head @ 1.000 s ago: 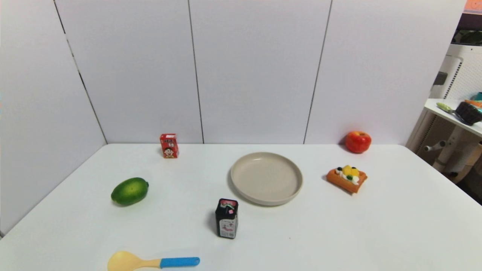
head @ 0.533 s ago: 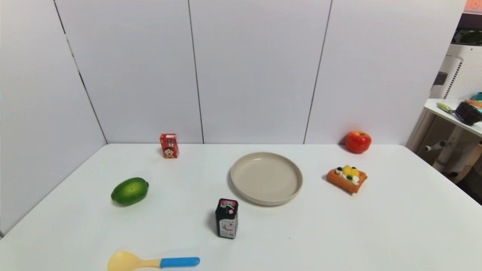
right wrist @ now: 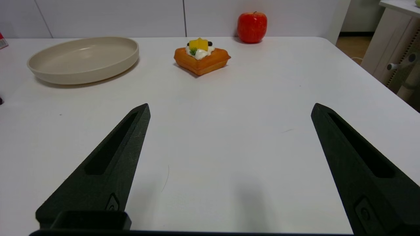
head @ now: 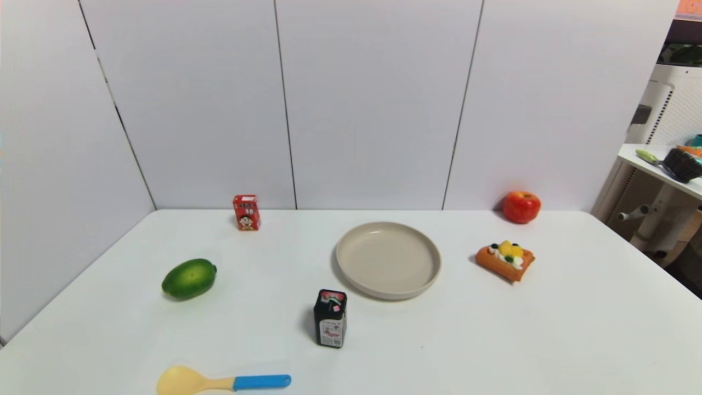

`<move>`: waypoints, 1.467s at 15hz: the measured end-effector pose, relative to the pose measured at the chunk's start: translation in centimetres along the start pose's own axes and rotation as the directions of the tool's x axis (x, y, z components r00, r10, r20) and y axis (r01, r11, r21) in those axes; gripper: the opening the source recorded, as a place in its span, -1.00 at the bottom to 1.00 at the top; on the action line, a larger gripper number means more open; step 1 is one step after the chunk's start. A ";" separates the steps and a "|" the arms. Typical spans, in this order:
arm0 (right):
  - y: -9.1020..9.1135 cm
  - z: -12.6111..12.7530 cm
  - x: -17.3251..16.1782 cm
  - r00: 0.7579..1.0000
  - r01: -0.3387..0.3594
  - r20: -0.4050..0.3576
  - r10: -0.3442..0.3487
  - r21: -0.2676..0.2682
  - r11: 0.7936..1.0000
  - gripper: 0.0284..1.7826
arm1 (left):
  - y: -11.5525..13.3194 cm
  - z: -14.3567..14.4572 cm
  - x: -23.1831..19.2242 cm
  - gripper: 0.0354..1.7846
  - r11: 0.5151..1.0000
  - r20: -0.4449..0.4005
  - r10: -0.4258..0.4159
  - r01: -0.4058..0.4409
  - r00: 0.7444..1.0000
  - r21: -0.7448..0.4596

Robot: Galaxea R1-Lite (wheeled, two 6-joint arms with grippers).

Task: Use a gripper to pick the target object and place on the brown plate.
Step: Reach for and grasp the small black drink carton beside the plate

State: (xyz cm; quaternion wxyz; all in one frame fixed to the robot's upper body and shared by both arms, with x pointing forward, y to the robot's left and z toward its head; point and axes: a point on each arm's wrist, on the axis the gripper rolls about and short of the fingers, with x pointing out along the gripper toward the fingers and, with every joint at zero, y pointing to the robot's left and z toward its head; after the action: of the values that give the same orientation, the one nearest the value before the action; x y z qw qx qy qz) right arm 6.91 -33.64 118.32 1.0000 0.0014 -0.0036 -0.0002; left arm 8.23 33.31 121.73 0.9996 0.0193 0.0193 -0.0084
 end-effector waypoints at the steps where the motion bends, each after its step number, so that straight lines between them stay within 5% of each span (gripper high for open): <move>1: 0.0 0.0 0.0 1.000 0.000 0.000 0.000 0.000 1.000 0.90 | 0.0 1.5 0.7 0.89 0.999 -0.006 -0.024 0.024 1.000 0.030; 5: 0.0 0.0 0.0 1.000 0.000 0.000 0.000 0.000 1.000 0.90 | -0.2 8.6 5.9 0.89 0.954 -0.071 -0.240 0.249 0.968 0.168; 7: 0.0 0.0 0.0 1.000 0.000 0.000 0.000 0.000 1.000 0.90 | -1.0 12.0 9.5 0.89 0.868 -0.121 -0.417 0.434 0.901 0.242; 10: 0.0 0.0 0.0 1.000 0.001 0.000 -0.001 0.000 1.000 0.90 | -4.2 14.6 15.4 0.89 0.660 -0.246 -0.638 0.683 0.730 0.314; 12: 0.0 0.0 0.0 1.000 0.000 -0.001 0.000 0.000 1.000 0.90 | -7.6 14.4 18.5 0.89 0.505 -0.335 -0.734 0.804 0.591 0.314; 17: 0.0 0.0 0.0 1.000 0.000 0.000 0.000 0.000 1.000 0.90 | -12.7 10.3 23.0 0.89 0.169 -0.438 -0.854 0.947 0.279 0.274; 18: 0.0 0.0 0.0 1.000 0.000 0.000 0.000 0.000 1.000 0.90 | -12.8 9.4 23.7 0.89 0.135 -0.448 -0.859 0.954 0.247 0.269; 22: 0.0 0.0 0.0 1.000 0.000 0.000 0.000 0.000 1.000 0.90 | -13.1 6.1 26.5 0.89 0.090 -0.485 -0.852 0.968 0.197 0.234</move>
State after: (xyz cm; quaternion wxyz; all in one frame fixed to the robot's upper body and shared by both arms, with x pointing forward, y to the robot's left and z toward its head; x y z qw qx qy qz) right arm 6.91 -33.64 118.32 1.0000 0.0014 -0.0035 -0.0002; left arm 34.70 19.52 126.30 0.7169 0.2599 0.1366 -0.6324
